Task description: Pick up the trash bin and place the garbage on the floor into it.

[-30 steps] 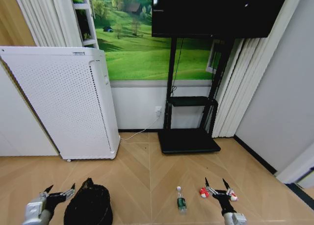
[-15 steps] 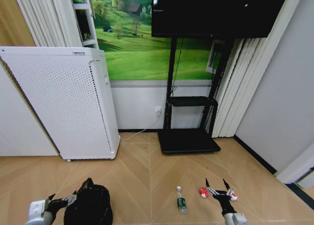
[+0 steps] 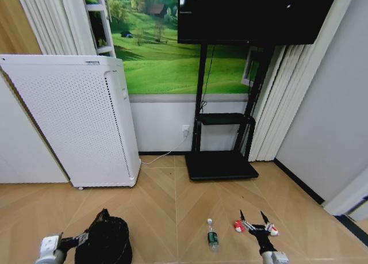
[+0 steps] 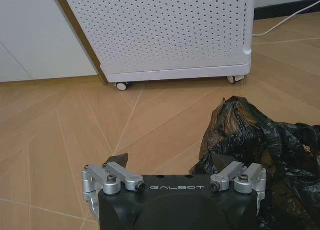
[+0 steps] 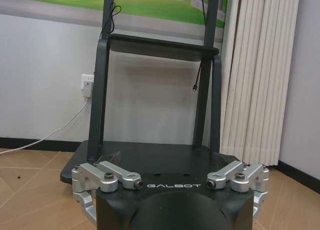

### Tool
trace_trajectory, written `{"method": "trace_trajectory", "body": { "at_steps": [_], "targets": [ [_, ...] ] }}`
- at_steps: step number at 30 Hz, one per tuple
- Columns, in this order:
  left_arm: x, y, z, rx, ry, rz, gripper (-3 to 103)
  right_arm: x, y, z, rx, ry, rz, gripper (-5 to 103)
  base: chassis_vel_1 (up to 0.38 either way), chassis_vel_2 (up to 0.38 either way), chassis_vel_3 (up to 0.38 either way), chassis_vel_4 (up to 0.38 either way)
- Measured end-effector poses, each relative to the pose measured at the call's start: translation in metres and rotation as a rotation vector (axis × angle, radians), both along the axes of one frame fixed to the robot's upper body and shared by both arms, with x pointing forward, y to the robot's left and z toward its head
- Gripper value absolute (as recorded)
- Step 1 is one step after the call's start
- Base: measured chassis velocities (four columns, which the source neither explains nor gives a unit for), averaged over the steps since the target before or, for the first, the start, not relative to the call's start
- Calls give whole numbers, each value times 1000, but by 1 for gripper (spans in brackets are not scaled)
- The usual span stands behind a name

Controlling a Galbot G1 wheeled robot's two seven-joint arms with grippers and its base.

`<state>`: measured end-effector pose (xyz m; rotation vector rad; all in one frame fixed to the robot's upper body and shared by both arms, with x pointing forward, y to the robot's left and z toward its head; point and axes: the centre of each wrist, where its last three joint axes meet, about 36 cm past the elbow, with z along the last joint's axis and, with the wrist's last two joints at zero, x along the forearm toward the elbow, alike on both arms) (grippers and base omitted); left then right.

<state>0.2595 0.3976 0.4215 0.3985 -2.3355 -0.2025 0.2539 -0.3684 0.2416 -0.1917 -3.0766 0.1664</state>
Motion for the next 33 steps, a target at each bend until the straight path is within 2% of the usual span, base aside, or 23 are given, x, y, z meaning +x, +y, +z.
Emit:
{"method": "trace_trajectory", "body": {
  "at_steps": [13, 27, 33],
  "targets": [
    [9, -8, -21, -7, 29, -8, 93, -4, 0, 1, -2, 3, 0, 100, 0, 0, 0, 0],
    [14, -5, -47, 11, 72, 10, 93, -6, 1, -1, -5, 6, 3, 100, 0, 0, 0, 0],
    [18, -7, -52, 6, 67, 8, 93, -7, 2, -2, -4, 7, 4, 100, 0, 0, 0, 0]
  ]
}}
